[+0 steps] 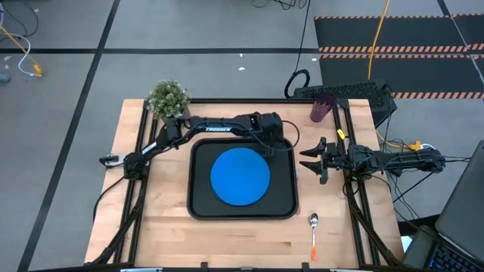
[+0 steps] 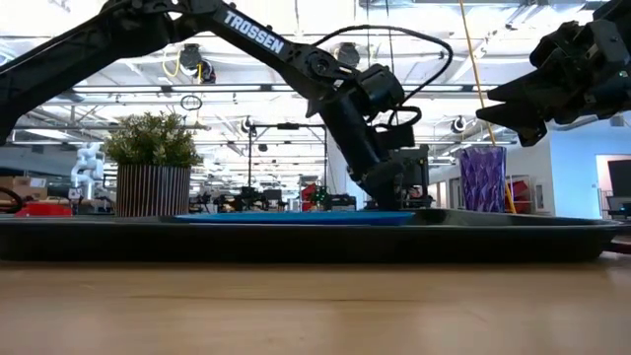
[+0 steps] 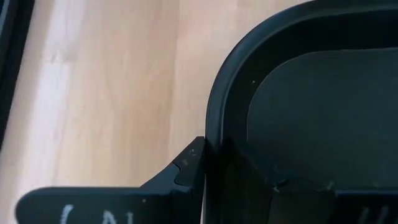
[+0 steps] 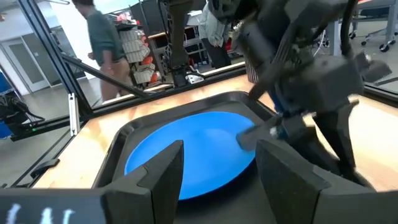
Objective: Pick and place plate/cup/fork/spoon on tray
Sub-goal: Move the black tray to the middle, then put the pink fork to the right of the black tray
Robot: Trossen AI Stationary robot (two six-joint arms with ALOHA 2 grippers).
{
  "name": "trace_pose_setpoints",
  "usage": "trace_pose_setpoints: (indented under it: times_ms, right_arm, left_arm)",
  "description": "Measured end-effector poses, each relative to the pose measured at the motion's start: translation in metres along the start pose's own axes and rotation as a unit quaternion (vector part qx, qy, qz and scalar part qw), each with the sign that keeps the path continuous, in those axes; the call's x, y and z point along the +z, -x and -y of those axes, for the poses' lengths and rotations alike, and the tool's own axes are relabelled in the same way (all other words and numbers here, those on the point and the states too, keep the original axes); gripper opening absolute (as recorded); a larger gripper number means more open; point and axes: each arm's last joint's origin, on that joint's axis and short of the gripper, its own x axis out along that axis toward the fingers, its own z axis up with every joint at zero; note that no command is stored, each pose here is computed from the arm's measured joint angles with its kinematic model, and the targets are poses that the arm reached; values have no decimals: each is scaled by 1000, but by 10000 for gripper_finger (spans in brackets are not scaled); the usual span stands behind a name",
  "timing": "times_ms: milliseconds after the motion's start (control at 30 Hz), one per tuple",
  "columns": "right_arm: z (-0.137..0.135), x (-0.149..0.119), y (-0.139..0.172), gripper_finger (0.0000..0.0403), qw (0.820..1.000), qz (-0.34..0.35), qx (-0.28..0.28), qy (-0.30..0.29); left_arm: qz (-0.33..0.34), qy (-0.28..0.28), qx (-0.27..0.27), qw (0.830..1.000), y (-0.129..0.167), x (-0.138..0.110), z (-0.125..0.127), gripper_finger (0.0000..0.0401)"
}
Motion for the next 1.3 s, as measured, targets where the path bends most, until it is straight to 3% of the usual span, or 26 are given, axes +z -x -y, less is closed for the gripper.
trace_pose_setpoints:
  times_ms: [333,800,900,1100,1300]
  right_arm:
    - [0,1,0,194,1000,3,1,0]
    - [0,0,0,194,1000,-1,0,1]
    - [0,0,0,194,1000,-1,0,2]
    - [1,-5,0,194,999,-31,-7,15]
    - [6,-13,2,194,988,-143,-50,12]
  left_arm:
    - [30,3,8,1000,-2,5,0,76]
    - [-8,-6,39,999,-1,1,2,77]
    - [-27,-11,51,998,8,2,3,81]
    - [1,-4,76,997,49,21,-1,109]
    - [32,13,74,997,98,38,5,126]
